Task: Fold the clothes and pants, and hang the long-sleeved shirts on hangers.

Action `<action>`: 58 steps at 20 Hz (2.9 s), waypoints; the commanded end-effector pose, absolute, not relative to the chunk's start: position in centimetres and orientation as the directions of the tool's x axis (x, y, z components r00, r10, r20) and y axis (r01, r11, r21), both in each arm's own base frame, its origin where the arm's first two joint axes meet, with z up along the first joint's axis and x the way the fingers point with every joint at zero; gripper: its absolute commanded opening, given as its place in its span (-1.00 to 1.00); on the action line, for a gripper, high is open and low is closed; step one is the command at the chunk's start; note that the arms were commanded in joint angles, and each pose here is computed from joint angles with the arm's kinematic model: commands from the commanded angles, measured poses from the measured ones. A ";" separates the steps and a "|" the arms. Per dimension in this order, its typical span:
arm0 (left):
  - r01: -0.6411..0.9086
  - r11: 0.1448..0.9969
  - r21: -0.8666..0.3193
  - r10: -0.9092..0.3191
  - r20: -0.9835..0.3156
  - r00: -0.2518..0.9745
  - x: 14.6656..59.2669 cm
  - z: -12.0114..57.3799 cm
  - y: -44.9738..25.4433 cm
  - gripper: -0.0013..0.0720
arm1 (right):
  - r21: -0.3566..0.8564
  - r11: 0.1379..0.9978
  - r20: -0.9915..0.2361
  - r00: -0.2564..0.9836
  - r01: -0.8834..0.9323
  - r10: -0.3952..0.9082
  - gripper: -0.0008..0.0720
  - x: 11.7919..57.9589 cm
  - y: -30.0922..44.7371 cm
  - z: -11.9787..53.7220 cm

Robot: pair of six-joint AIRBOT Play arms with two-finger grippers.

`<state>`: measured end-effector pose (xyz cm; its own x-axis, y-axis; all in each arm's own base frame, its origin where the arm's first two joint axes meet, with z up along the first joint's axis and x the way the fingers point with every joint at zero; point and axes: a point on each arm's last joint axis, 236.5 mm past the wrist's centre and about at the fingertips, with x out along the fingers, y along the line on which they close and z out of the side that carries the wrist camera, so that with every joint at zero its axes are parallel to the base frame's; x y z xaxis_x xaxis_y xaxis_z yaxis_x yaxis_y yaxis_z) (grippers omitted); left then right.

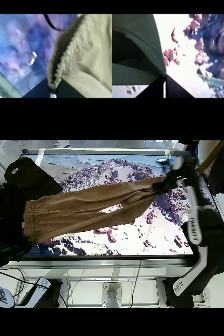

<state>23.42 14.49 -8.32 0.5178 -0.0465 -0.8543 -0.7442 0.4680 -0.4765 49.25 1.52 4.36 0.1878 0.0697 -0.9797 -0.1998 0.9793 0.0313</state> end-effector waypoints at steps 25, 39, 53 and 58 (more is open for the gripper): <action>-0.752 0.514 -0.412 -0.027 -0.884 0.466 22.2 -9.0 14.9 -0.90 | 0.173 0.980 -0.979 0.089 -0.094 0.181 0.13 45.7 2.8 -7.5; -0.752 0.515 -0.411 -0.025 -0.884 0.466 22.2 -9.0 15.0 -0.90 | -0.057 0.942 -0.980 0.197 -0.331 0.010 0.13 48.6 6.3 -9.9; -0.752 0.514 -0.412 -0.028 -0.884 0.466 22.2 -9.0 14.9 -0.90 | -0.116 0.934 -0.979 0.196 -0.339 -0.050 -0.94 49.7 4.7 -9.5; -0.747 0.522 -0.413 -0.011 -0.878 0.478 22.6 -8.3 15.6 -0.90 | -0.159 0.953 -0.960 0.264 -0.257 -0.089 -0.94 52.4 1.0 -1.6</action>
